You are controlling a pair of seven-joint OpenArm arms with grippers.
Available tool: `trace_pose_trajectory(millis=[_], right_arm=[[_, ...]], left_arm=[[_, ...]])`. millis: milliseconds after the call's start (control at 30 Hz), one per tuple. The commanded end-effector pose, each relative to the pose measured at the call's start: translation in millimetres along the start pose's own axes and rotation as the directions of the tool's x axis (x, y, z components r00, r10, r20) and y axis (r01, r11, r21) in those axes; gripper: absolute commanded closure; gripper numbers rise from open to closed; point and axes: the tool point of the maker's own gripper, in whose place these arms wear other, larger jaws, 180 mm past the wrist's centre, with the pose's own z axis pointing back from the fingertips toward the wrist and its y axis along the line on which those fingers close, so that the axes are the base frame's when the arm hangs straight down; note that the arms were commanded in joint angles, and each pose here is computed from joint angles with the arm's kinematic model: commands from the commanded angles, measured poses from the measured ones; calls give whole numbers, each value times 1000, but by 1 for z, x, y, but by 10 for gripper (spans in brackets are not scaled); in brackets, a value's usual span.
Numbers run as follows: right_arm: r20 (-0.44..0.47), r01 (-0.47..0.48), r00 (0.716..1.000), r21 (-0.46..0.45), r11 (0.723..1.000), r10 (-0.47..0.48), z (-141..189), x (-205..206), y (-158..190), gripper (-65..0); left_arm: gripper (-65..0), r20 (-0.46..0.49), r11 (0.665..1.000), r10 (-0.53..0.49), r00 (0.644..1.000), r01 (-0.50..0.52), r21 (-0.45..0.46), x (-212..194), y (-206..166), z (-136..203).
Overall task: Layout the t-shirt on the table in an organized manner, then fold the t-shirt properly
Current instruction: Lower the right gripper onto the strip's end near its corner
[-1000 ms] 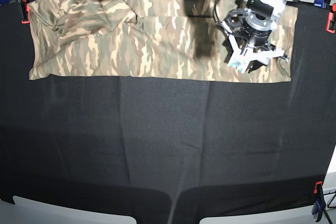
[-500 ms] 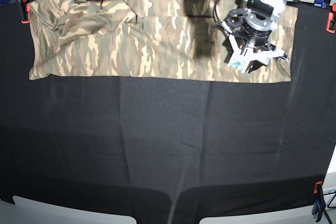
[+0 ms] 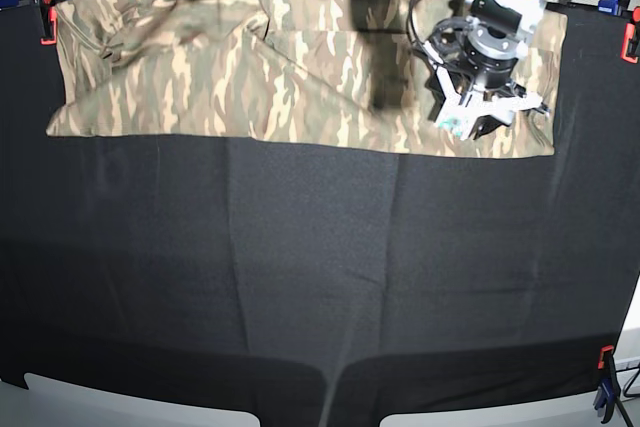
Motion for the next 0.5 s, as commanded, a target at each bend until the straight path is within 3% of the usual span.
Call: trace_pose_trajectory(millis=[0,300,467], right_arm=[[18,12,1000,-18,1000,-12,6,4,-7,0],[-73,103,991,-83,991,-109,-4,-13,-40,0],[-153,184,967,-145,972,-206,-17,-40,-69,0]], left_arm=[[-220,46,1000,-5,999,4,23,12,8,1],[-220,46,1000,-6,999,4,23,12,8,1],[-220,46,1000,-5,999,4,23,12,8,1]])
